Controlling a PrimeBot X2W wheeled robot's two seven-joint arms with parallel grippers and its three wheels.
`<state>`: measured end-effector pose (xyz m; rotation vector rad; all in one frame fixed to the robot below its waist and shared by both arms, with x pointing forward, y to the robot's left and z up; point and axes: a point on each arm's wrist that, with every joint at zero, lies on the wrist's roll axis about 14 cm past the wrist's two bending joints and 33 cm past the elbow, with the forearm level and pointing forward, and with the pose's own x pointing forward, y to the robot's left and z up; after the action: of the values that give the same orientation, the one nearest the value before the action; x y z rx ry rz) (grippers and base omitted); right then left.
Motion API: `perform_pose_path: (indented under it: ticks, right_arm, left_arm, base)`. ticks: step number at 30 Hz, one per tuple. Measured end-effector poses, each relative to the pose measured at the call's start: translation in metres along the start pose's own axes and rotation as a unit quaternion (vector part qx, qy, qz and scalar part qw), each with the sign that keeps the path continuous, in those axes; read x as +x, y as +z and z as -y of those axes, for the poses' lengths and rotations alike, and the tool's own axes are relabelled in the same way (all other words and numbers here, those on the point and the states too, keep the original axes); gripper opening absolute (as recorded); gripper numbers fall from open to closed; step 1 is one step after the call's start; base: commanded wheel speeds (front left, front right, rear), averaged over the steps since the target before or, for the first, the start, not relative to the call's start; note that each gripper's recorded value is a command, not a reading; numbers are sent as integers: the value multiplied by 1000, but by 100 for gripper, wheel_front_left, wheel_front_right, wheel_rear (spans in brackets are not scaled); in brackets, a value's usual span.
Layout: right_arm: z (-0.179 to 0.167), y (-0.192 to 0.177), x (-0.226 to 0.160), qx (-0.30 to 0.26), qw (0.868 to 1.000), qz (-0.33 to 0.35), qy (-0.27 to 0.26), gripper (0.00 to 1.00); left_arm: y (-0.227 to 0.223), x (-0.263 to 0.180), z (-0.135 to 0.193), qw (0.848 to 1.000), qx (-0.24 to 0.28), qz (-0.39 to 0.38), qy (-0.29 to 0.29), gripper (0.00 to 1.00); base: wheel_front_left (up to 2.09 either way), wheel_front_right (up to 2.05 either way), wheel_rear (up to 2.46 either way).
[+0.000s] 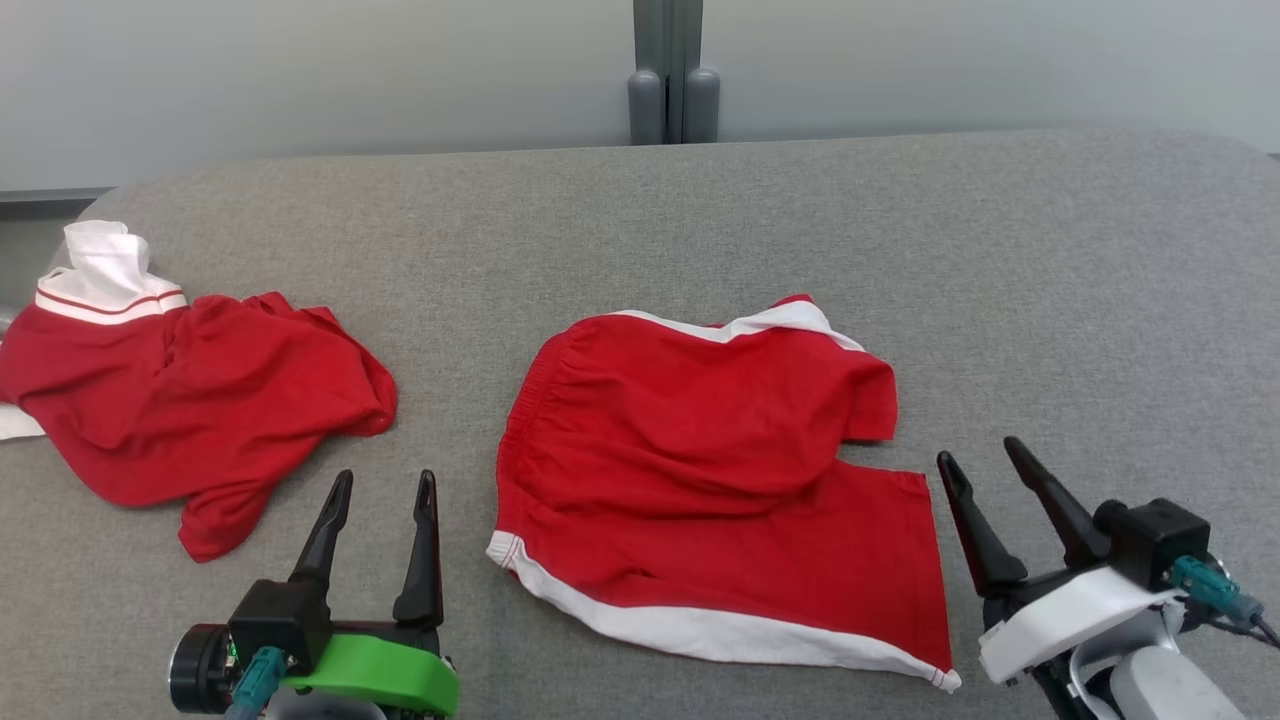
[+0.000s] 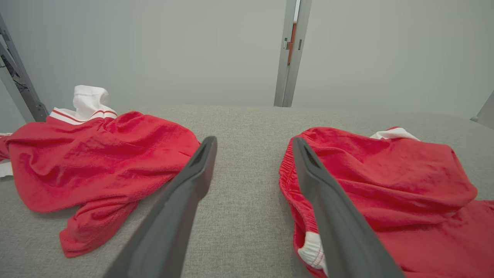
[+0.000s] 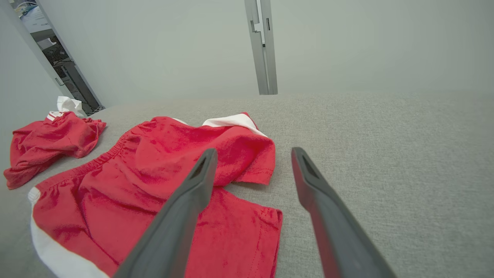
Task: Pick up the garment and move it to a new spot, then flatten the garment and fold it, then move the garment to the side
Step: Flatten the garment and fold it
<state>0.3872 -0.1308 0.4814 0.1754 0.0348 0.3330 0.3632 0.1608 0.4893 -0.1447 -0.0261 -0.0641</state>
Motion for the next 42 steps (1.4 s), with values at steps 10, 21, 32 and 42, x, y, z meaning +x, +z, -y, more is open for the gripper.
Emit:
perform_pose_path:
  ticks: [10,21,32,42]
  right_arm:
    - [13,-27,31,-67,993,-96,13,100]
    - [12,-93,31,-70,974,-212,24,100]
    - [32,-74,63,-87,977,-197,14,0]
    - [54,-35,100,-94,984,-150,-21,100]
  left_arm:
    - [-1,-2,-9,1000,3,-2,13,100]
    - [-5,-4,-19,999,5,-10,30,100]
    - [-7,-6,-22,999,2,-13,38,100]
    - [-6,-6,-22,999,0,-12,38,100]
  base:
    - [0,0,0]
    - [0,0,0]
    - [0,0,0]
    - [0,0,0]
